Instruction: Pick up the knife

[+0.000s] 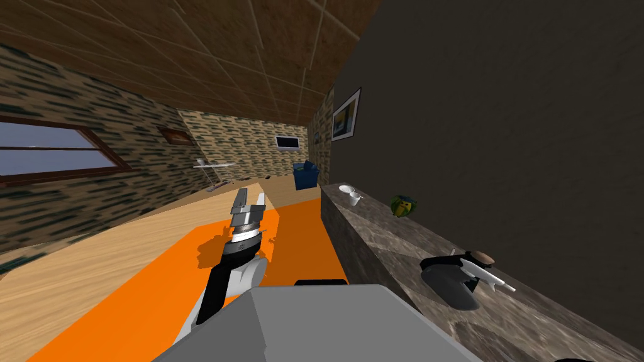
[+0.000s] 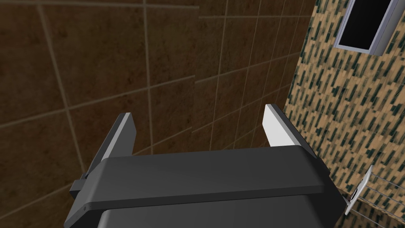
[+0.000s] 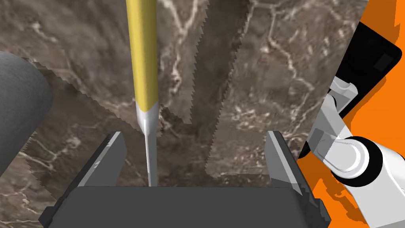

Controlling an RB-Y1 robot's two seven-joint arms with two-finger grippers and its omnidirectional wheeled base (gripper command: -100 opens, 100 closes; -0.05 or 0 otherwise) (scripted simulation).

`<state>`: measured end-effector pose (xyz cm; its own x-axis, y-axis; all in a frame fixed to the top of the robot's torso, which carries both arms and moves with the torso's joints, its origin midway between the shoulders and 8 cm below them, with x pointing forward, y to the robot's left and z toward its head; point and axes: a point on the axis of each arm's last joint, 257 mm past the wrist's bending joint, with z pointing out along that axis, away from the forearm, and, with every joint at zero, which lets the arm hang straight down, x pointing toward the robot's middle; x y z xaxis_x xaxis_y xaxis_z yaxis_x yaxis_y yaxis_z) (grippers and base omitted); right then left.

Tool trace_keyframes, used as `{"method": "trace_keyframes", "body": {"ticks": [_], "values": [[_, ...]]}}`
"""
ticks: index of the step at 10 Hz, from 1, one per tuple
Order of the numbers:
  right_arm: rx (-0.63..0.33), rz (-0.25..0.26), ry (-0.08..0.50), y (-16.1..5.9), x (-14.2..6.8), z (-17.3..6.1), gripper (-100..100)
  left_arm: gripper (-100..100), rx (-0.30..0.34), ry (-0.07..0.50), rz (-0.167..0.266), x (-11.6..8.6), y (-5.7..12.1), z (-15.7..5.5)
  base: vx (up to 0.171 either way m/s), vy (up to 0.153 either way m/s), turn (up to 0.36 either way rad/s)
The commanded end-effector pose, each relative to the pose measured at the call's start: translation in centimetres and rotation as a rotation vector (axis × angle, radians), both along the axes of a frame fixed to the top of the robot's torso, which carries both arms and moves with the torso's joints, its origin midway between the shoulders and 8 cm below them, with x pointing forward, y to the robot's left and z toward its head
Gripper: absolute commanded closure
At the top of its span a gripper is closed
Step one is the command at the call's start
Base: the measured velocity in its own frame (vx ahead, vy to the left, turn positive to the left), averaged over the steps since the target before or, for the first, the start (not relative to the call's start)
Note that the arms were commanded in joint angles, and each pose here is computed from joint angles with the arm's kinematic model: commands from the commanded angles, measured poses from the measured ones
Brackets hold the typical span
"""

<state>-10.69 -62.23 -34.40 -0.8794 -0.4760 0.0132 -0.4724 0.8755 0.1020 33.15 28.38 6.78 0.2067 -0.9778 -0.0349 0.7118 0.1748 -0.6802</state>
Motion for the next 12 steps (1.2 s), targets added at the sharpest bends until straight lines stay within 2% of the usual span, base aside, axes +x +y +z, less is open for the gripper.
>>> {"method": "trace_keyframes", "body": {"ticks": [1,2,5,6,8,9,12], "values": [[-0.007,0.005,-0.024,-0.2,0.4,0.0,-100,0,0.000,0.000,0.000,0.0,0.0,0.0,0.005,0.002,-0.015],[-0.011,-0.020,0.014,-0.3,-2.9,0.3,-100,0,0.000,0.000,0.000,0.0,0.0,0.0,0.022,0.020,0.190],[-0.029,-0.010,-0.029,-0.7,-1.8,0.2,-100,0,0.000,0.000,0.000,0.0,0.0,0.0,0.018,0.008,0.012],[-0.037,-0.031,0.004,-0.8,-4.9,0.6,-100,0,0.000,0.000,0.000,0.0,0.0,0.0,0.020,0.019,0.134],[-0.057,-0.021,-0.033,-1.4,-4.0,0.5,-100,0,0.000,0.000,0.000,0.0,0.0,0.0,0.025,0.010,0.057],[-0.066,-0.041,0.005,-1.4,-7.1,1.0,-100,0,0.000,0.000,0.000,0.0,0.0,0.0,0.045,0.023,0.139],[-0.092,-0.027,-0.034,-2.1,-6.2,1.0,-100,0,0.000,0.000,0.000,0.0,0.0,0.0,0.016,0.010,0.022]]}}
